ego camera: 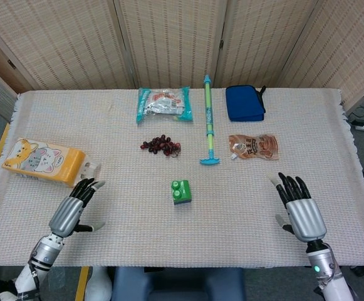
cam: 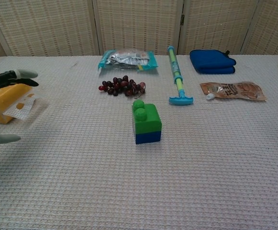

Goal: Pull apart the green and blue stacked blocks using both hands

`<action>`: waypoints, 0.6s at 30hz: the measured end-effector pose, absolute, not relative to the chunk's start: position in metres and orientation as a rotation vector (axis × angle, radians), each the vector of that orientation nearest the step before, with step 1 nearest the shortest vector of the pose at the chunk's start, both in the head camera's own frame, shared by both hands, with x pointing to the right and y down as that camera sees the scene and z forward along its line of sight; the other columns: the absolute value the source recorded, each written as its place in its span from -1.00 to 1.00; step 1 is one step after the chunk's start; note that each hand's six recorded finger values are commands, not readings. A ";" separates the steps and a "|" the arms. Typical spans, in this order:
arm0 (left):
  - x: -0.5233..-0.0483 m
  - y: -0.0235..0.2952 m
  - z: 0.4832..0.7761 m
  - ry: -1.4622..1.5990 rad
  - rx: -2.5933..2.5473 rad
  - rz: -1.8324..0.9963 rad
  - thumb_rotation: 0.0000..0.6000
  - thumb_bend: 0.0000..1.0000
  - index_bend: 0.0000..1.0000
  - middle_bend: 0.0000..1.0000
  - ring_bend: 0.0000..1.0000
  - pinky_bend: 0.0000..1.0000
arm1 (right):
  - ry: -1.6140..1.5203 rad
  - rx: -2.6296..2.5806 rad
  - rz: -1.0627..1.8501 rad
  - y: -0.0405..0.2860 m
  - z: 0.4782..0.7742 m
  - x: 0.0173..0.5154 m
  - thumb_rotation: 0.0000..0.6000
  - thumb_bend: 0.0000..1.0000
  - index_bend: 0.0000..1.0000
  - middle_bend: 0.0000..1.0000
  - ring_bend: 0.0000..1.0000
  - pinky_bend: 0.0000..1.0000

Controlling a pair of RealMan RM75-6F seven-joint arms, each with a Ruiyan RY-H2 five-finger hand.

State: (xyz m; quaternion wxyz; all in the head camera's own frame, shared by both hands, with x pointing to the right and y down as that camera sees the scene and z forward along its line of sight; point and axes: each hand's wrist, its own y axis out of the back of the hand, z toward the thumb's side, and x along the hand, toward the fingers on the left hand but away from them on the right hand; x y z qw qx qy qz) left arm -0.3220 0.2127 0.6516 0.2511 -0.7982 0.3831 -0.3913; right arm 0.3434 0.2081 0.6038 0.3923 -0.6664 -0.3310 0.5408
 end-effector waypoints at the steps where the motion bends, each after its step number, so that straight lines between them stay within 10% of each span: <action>1: -0.314 0.211 0.656 1.041 -2.194 -1.068 1.00 -0.64 -0.79 -0.65 -1.00 -1.00 | -0.845 -1.693 1.375 0.207 0.604 0.344 1.00 -0.32 -1.00 -1.00 -1.00 -1.00; 18: -0.228 0.190 0.694 1.048 -2.283 -1.169 1.00 -0.66 -0.80 -0.65 -1.00 -1.00 | -0.921 -1.730 1.406 0.193 0.602 0.362 1.00 -0.32 -1.00 -1.00 -1.00 -1.00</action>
